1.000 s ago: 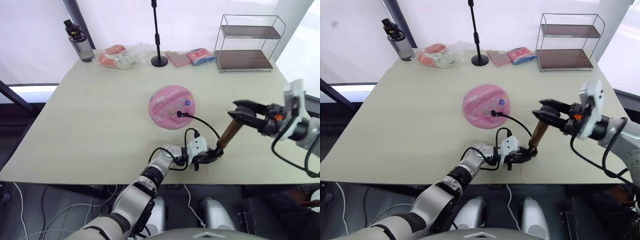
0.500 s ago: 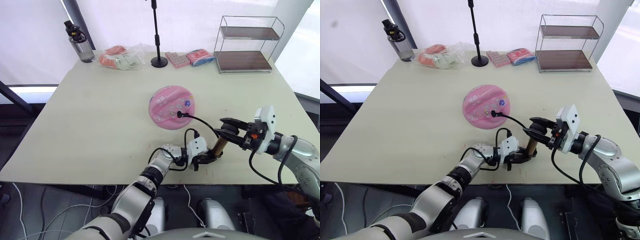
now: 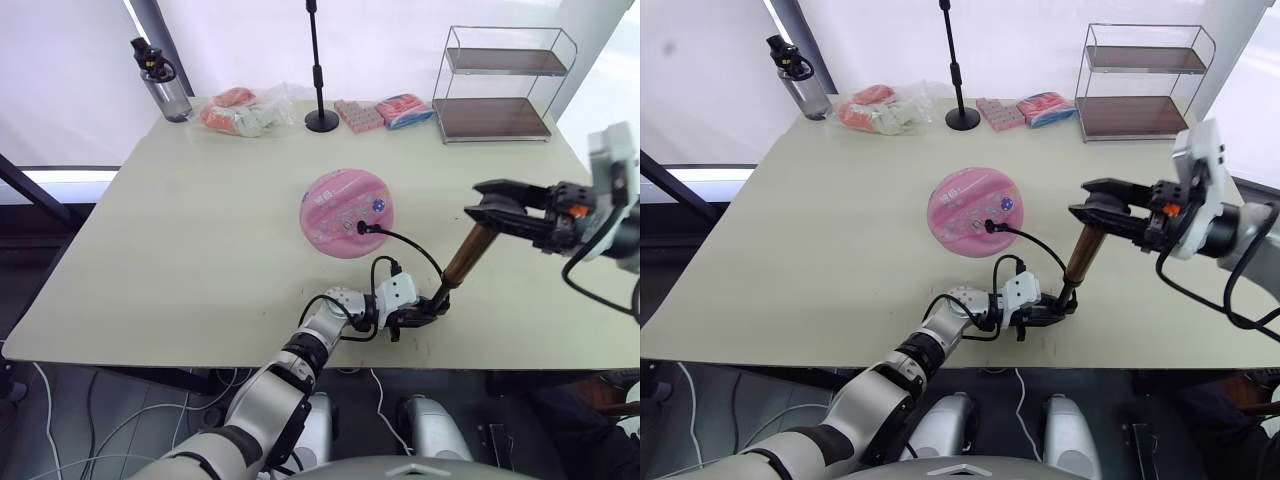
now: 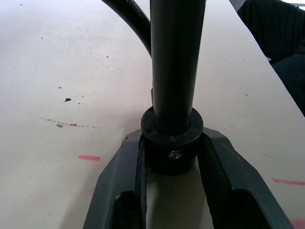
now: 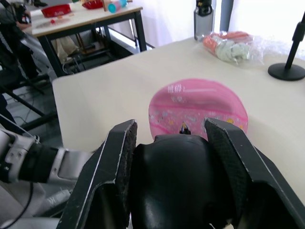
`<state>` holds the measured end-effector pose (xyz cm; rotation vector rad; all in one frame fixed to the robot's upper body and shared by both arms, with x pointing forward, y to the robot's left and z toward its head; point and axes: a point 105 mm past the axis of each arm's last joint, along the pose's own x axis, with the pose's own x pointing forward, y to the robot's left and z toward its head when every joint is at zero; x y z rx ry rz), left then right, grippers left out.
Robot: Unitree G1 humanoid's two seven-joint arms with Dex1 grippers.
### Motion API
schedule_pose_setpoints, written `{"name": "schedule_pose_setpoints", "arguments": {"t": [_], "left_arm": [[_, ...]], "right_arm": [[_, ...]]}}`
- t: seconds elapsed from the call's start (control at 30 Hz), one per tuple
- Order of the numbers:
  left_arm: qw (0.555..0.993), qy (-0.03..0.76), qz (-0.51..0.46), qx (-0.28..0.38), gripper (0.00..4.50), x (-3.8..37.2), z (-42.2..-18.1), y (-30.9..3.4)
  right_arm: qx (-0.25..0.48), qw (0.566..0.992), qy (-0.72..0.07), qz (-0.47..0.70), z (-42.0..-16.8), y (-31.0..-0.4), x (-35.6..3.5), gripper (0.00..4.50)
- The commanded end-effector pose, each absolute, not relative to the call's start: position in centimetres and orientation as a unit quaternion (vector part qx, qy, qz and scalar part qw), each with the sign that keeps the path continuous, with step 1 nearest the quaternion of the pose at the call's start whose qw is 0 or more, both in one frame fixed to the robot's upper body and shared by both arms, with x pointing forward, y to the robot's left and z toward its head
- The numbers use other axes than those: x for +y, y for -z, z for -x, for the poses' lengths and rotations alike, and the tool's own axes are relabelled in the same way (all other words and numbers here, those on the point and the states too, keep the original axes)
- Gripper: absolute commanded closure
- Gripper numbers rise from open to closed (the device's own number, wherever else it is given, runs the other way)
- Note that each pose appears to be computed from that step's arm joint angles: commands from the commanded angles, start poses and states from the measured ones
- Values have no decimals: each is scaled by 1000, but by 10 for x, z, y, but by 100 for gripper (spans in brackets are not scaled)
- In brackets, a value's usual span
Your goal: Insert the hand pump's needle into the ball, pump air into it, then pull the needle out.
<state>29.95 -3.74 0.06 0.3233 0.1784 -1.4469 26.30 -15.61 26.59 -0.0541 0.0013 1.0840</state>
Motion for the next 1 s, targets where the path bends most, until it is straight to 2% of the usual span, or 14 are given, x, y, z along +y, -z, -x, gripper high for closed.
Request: {"name": "schedule_pose_setpoints", "arguments": {"t": [0.03,0.23,0.3,0.57,1.0], "left_arm": [[719,660,-153,155,343,-20,-283,35],[723,655,-156,157,343,-16,-286,35],[723,654,-157,159,343,-15,-286,36],[723,654,-156,158,343,-17,-286,36],[725,652,-155,157,343,-16,-287,35]], "right_arm": [[-70,861,-502,43,-254,-310,-166,267],[-81,868,-488,44,-254,-322,-172,267],[-71,868,-490,36,-255,-315,-170,267],[24,875,-483,21,-265,-232,-158,267],[108,896,-431,20,-277,-112,-149,267]]}}
